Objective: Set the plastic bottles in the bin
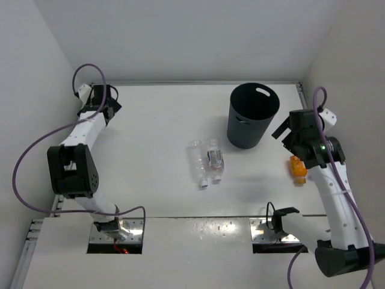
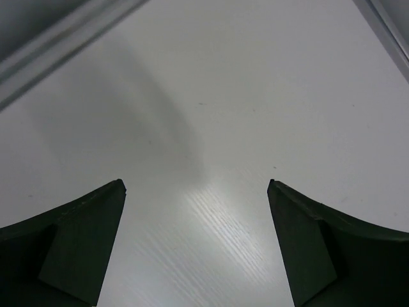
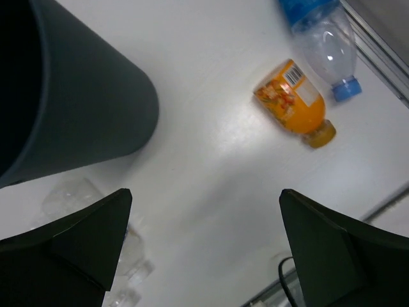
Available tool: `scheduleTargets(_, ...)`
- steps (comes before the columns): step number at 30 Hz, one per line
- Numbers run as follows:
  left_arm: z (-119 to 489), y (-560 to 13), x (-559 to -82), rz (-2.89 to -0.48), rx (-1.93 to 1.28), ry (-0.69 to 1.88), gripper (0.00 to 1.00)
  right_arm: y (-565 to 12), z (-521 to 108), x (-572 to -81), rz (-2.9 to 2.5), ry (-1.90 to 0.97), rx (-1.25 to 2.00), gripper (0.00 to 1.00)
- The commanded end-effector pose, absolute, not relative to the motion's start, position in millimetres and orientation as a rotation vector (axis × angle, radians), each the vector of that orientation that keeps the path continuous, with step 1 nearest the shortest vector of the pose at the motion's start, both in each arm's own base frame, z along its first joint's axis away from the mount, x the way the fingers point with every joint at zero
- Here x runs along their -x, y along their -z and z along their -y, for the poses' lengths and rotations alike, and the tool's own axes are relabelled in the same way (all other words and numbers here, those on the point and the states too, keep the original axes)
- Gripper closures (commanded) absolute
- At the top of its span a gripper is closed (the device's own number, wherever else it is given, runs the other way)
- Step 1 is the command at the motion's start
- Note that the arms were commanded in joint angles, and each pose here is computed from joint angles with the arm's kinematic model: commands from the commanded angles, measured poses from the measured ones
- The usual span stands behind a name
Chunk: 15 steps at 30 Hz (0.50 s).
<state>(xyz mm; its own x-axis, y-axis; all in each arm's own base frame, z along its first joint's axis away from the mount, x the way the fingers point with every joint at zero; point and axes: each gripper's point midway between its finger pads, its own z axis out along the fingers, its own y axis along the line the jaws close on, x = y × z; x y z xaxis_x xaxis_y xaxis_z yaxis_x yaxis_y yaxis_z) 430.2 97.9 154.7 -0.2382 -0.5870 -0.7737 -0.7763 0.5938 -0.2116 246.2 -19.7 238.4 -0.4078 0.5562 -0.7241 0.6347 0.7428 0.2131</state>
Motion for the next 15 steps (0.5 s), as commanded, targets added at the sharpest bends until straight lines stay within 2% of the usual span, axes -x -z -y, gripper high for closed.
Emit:
scheduleTargets(1, -80, -125, -463, -2.081, 1.107, 0.040, 0.00, -225, 33, -236, -2.161, 0.264, -0.979, 0.00)
scheduleTargets(2, -91, -110, -460, -2.131, 1.159, 0.093, 0.00, -222, 33, -238, -2.175, 0.276, -0.979, 0.00)
scheduleTargets(3, -74, -99, -464, -2.209, 1.153, 0.280, 0.00, -214, 32, -239, -2.211, 0.306, -0.978, 0.00)
scheduleTargets(5, -75, -64, -468, -2.293, 1.230, 0.359, 0.00, -215, 45, -236, -2.183, 0.404, -1.048, 0.00)
scheduleTargets(7, -76, -59, -465, -2.320, 1.272, 0.339, 0.00, -223, 57, -236, -2.176, 0.489, -1.077, 0.00)
scheduleTargets(11, -74, -51, -468, -2.337, 1.268, 0.326, 0.00, -214, 75, -265, -2.286, 0.550, -1.059, 0.00)
scheduleTargets(15, -68, -54, -474, -2.324, 1.282, 0.354, 0.00, -190, 91, -297, -2.401, 0.403, -1.159, 0.00)
